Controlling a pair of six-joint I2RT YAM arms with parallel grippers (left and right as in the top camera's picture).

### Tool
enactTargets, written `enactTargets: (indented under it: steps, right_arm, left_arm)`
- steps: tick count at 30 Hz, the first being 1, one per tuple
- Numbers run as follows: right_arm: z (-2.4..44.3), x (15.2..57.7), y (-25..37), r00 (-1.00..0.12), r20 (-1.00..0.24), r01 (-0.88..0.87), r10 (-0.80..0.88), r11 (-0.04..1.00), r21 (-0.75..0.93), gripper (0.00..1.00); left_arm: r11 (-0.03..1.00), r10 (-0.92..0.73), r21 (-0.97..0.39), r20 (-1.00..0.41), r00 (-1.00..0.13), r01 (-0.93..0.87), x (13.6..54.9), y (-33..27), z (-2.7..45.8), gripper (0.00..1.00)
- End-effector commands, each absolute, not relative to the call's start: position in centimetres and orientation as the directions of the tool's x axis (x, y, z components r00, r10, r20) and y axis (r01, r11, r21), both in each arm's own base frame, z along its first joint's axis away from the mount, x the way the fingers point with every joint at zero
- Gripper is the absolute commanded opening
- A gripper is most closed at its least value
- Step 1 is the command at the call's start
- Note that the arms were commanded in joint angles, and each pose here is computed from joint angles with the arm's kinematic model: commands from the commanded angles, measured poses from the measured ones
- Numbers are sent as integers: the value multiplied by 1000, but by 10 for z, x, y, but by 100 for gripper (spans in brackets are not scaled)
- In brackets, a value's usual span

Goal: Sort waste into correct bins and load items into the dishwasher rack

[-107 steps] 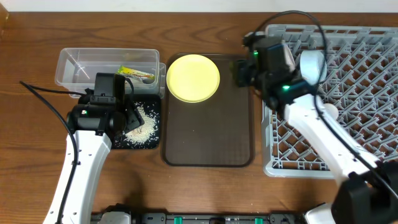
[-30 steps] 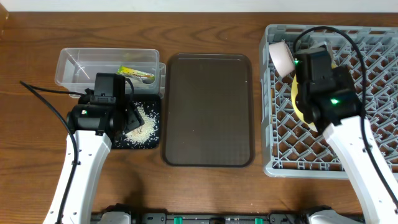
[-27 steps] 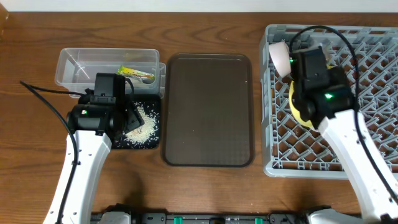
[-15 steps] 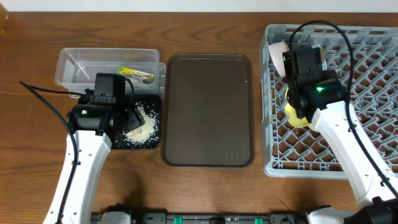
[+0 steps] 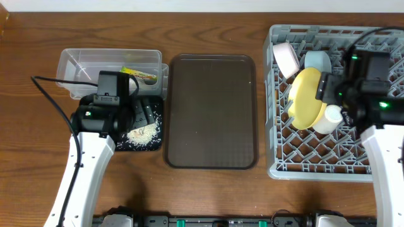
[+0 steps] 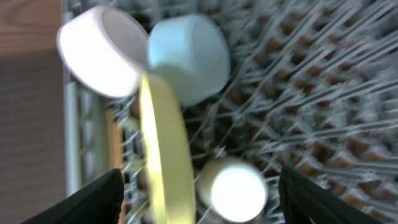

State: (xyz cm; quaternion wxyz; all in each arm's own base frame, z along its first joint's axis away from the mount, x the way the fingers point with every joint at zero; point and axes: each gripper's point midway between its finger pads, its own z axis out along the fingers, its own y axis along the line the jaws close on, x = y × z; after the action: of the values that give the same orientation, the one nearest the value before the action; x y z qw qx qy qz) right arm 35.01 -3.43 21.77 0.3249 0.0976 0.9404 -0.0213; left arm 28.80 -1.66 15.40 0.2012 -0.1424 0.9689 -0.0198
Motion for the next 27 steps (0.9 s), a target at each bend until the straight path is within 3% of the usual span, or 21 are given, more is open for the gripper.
enactTargets:
  steps: [1,8,12,19,21,24,27]
  right_arm:
    - [214,338,-8,-810,-556,80,187,974,211,79]
    - [195,304,-10,-886,-417,119,202,969,216,78]
    - [193,292,1,-894,-399,102,204,960,262,80]
    - [182,260,7,-835,-511,74,205,961,265,99]
    - [180,247,7,-802,-554,84,223,961,264,99]
    - [180,231,-2,-745,-622,126,242,966,225,99]
    - [184,219,-10,-694,-680,147,235,972,185,99]
  left_arm:
    - [987,-160,-92,-369,-916,-135,283,-31,154,89]
    - [995,-90,-49,-217,-972,-81,242,-42,141,89]
    - [996,-77,-54,-222,-972,-67,233,-49,141,84]
    - [999,-44,-45,-404,-914,-28,215,-52,158,82]
    - [1000,-14,-13,-481,-877,-9,206,-47,166,83]
    - [1000,-19,-21,-598,-801,-9,202,-43,181,98]
    - [997,-53,-74,-694,-718,-3,206,-45,203,98]
